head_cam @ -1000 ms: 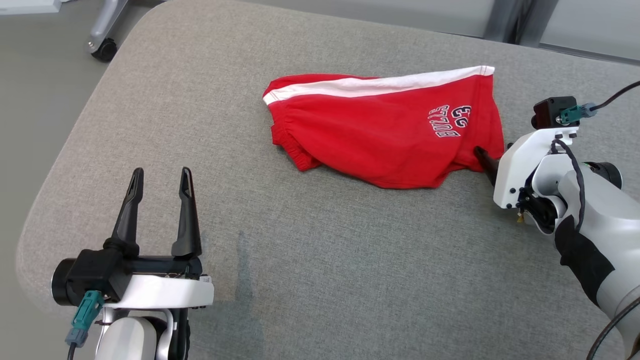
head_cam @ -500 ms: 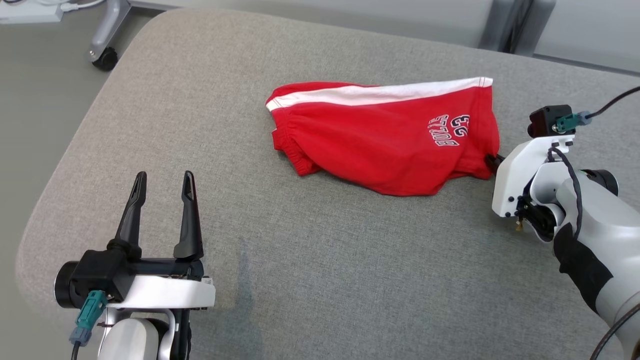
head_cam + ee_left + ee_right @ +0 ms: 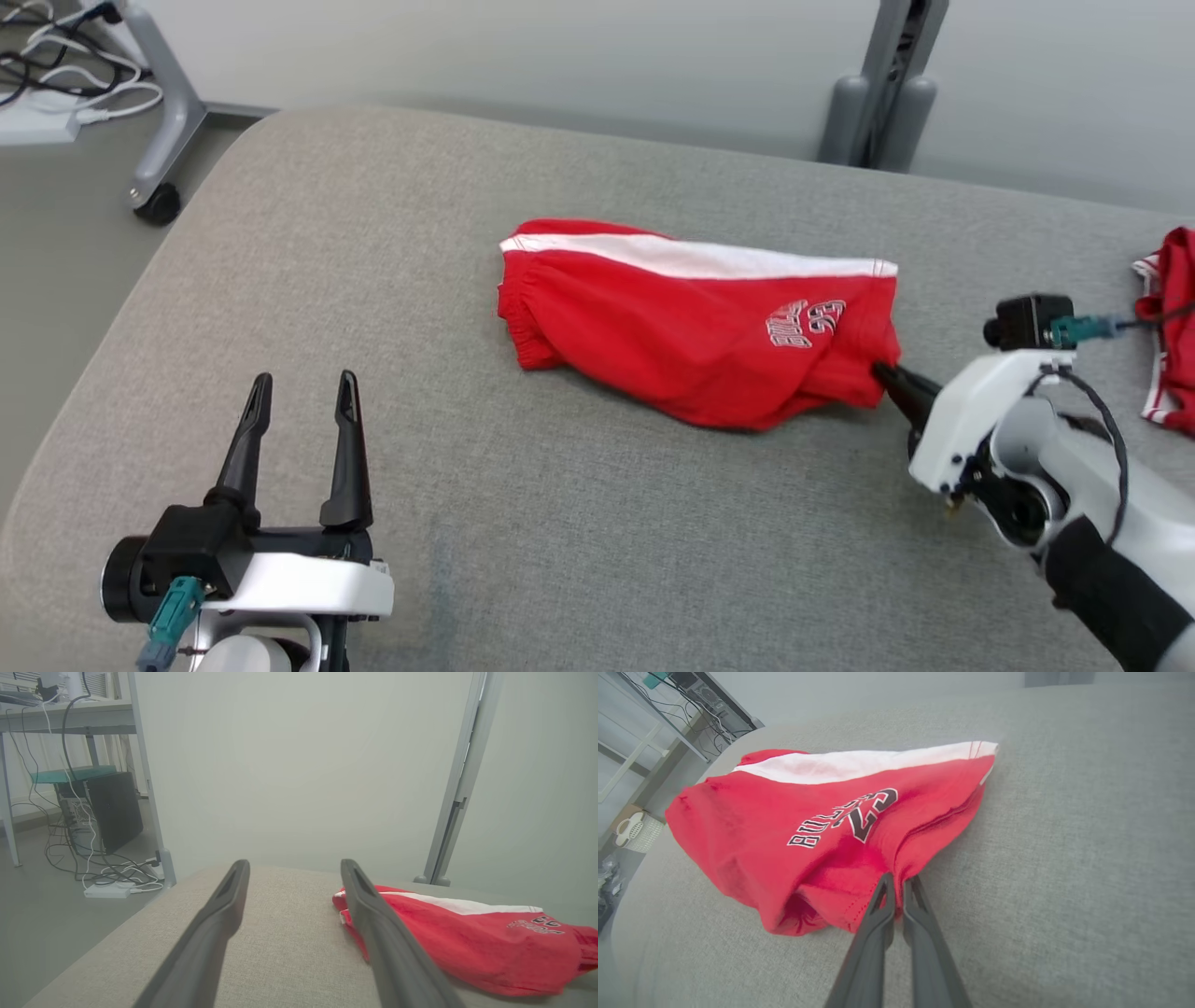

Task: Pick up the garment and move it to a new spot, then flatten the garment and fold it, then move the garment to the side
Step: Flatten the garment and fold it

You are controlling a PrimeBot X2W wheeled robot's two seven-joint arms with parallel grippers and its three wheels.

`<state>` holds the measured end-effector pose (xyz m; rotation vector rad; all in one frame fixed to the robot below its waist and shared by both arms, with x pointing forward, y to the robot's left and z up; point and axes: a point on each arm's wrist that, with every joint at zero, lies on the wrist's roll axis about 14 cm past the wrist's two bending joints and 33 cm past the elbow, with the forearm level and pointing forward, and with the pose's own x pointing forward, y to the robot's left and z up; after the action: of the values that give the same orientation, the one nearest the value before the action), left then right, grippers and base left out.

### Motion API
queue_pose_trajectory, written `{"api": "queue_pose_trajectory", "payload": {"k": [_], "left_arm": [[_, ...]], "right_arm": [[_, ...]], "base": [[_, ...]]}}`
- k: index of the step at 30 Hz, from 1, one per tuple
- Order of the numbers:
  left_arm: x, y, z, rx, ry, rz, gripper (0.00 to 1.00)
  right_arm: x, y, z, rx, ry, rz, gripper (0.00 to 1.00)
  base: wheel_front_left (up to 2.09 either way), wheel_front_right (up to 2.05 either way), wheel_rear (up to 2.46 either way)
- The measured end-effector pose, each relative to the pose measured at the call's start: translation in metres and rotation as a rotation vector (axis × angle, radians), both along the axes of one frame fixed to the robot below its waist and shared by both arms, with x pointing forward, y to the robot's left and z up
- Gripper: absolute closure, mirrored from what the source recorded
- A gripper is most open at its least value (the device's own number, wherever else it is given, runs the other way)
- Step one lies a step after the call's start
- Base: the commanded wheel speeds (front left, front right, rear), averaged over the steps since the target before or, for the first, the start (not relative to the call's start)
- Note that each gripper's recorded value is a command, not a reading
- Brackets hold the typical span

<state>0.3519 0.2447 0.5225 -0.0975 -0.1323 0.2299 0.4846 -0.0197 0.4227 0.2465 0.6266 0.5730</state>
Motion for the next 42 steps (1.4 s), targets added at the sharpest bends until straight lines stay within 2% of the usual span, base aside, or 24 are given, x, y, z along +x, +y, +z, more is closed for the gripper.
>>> {"api": "queue_pose_trajectory", "payload": {"k": [15,23,24,25,26,38,42], "left_arm": [[0.001,-0.032,0.003,-0.012,-0.020,-0.107,0.00],[0.008,-0.043,0.000,-0.010,-0.011,-0.146,0.00],[0.008,-0.043,0.000,-0.010,-0.011,-0.148,0.00],[0.008,-0.044,0.000,-0.010,-0.011,-0.150,0.00],[0.008,-0.044,0.000,-0.010,-0.011,-0.150,0.00],[0.006,-0.045,0.005,-0.010,-0.029,-0.160,0.00],[0.005,-0.047,0.006,-0.009,-0.034,-0.167,0.00]], "right_arm": [[-0.094,-0.047,-0.015,0.081,0.022,-0.034,1.00],[-0.099,-0.055,-0.022,0.063,0.023,-0.051,1.00],[-0.099,-0.056,-0.023,0.052,0.018,-0.049,0.76],[-0.099,-0.057,-0.024,0.037,0.009,-0.046,0.17],[-0.098,-0.059,-0.025,0.029,-0.002,-0.050,0.00],[-0.079,-0.072,0.009,0.010,-0.225,-0.111,0.00],[-0.063,-0.085,0.041,0.031,-0.340,-0.170,0.00]], "base": [[0.00,0.00,0.00],[0.00,0.00,0.00],[0.00,0.00,0.00],[0.00,0.00,0.00],[0.00,0.00,0.00],[0.00,0.00,0.00],[0.00,0.00,0.00]]}}
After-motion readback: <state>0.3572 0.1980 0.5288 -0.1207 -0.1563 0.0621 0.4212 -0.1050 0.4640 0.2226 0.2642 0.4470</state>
